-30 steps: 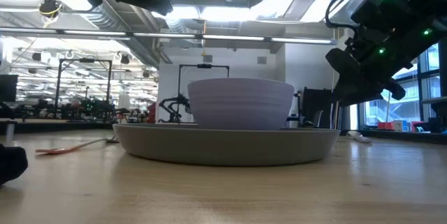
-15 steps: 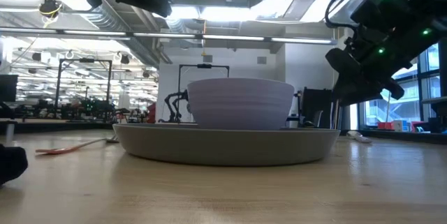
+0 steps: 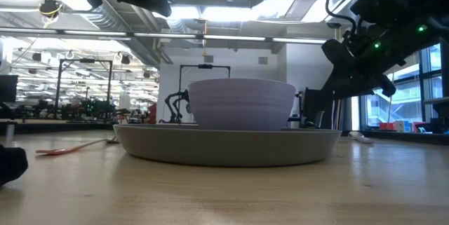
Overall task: Set table place
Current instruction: Put the purple spoon on the purple bowl
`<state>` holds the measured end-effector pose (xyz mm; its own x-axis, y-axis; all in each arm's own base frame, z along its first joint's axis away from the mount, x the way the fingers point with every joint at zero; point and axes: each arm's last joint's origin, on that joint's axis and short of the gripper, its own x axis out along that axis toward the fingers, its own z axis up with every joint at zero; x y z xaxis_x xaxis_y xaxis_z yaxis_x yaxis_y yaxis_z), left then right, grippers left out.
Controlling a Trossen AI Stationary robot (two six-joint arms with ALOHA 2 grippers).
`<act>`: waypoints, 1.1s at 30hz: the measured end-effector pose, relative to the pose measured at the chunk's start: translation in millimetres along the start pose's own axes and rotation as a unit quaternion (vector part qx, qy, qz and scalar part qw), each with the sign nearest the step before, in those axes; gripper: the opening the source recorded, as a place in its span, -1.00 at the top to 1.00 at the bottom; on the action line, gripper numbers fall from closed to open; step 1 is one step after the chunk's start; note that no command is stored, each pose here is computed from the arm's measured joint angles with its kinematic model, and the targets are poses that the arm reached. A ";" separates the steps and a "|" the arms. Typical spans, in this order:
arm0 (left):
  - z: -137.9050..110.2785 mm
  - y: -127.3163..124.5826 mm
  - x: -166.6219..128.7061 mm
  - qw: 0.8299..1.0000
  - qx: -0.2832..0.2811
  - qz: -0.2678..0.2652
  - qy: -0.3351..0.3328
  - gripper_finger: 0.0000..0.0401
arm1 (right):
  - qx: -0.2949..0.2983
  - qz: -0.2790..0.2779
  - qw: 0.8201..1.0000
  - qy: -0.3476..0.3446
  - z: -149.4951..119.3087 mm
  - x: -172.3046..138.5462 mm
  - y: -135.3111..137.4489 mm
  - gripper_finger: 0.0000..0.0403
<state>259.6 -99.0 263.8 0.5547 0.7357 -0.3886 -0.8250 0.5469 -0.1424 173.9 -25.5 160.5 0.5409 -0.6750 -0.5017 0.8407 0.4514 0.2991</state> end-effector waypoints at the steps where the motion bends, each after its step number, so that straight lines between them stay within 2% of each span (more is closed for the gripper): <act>1: 0.0 0.0 0.0 1.000 0.000 0.000 0.000 0.99 | 0.000 0.000 1.000 0.000 0.0 0.0 0.0 0.17; 5: 0.0 0.0 0.1 1.000 0.000 0.000 0.000 0.95 | -0.003 0.002 1.000 -0.003 0.8 0.3 0.4 0.17; 10: 0.0 0.0 0.1 1.000 0.000 0.000 0.000 0.89 | -0.055 0.000 0.998 -0.011 3.8 1.9 0.2 0.17; 16: 0.0 0.0 0.1 1.000 0.000 0.000 0.000 0.83 | -0.051 0.012 0.999 0.002 2.9 1.9 0.7 0.17; 21: 0.0 0.0 0.1 1.000 0.000 0.000 0.000 0.80 | -0.088 0.023 0.996 0.012 2.2 1.9 1.3 0.17; 33: 0.0 0.0 0.1 1.000 0.000 0.000 0.000 0.80 | -0.079 0.015 0.997 -0.008 5.6 3.2 1.6 0.17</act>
<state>259.7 -98.9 263.8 0.5545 0.7359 -0.3886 -0.8252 0.5467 -0.1420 177.0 -30.2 163.9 0.5675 -0.6678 -0.4816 0.8101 0.5573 0.1819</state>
